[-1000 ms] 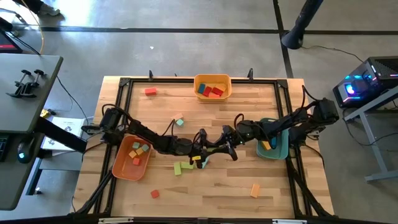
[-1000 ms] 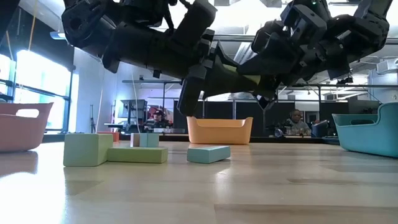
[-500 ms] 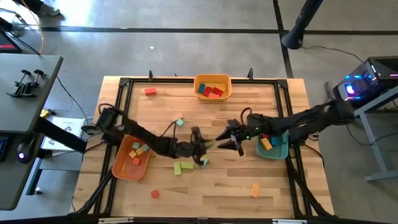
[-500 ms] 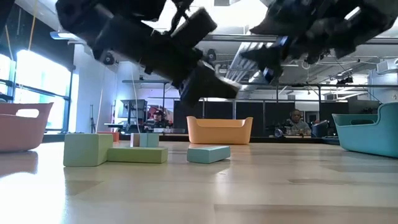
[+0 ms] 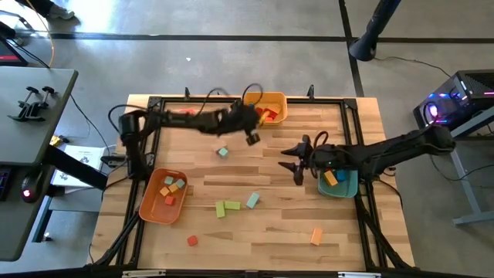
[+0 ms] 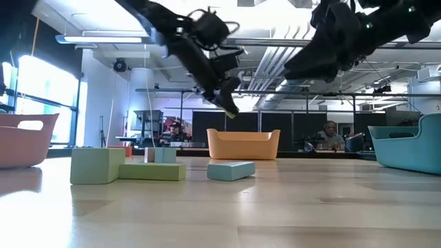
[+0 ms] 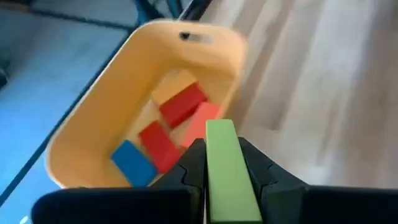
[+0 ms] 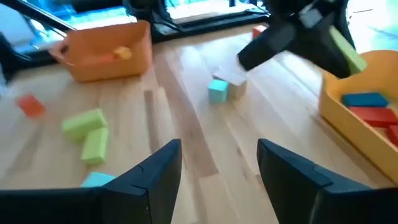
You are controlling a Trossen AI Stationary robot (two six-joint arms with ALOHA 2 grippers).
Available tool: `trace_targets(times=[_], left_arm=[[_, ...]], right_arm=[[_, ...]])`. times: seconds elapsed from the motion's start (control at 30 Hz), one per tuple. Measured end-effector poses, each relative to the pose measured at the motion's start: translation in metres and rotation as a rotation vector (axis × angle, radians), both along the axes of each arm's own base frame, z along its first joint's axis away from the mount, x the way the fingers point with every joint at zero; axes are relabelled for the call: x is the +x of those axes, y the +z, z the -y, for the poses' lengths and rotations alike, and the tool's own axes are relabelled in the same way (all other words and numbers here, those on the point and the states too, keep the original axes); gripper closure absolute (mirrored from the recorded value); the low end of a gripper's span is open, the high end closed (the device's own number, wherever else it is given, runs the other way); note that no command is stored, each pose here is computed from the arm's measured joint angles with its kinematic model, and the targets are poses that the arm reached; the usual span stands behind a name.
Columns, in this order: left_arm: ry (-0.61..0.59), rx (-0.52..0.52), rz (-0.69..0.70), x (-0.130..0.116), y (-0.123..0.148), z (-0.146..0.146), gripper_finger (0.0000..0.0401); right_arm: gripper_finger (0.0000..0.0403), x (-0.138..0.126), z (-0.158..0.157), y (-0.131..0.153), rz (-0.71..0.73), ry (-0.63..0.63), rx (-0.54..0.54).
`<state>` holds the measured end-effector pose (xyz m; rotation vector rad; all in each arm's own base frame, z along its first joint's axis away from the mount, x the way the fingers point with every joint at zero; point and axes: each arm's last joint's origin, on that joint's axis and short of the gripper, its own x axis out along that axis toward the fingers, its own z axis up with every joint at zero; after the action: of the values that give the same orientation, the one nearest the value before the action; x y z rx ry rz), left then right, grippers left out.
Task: Sort blocks by size
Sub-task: Put the green thin rectangular block into the yellow bin, then put the brown thick rectangular block into the blue bin
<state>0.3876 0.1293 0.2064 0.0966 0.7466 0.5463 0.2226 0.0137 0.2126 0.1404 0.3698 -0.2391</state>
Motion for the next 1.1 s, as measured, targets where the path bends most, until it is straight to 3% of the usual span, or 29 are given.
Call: trace_targets(times=[0.23, 0.43, 0.8, 0.97, 1.1], left_arm=[[0.041, -0.064, -0.241, 0.02, -0.008, -0.068, 0.037], [0.04, -0.099, -0.294, 0.033, -0.031, -0.087, 0.0354], [0.027, -0.112, -0.242, 0.029, -0.012, -0.089, 0.0195], [0.025, -0.243, -0.127, 0.02, 0.011, -0.075, 0.0175], [-0.118, -0.235, 0.002, 0.018, 0.018, -0.023, 0.018]], right_arm=[[0.0197, 0.004, 0.004, -0.009, -0.054, -0.042, -0.072], [0.0197, 0.004, 0.005, -0.011, -0.079, -0.059, -0.08], [0.0197, 0.003, 0.003, -0.012, -0.077, -0.067, -0.043], [0.0197, 0.0, -0.002, -0.017, -0.079, -0.062, -0.013], [0.0197, -0.008, -0.009, -0.031, 0.0, -0.077, 0.006]])
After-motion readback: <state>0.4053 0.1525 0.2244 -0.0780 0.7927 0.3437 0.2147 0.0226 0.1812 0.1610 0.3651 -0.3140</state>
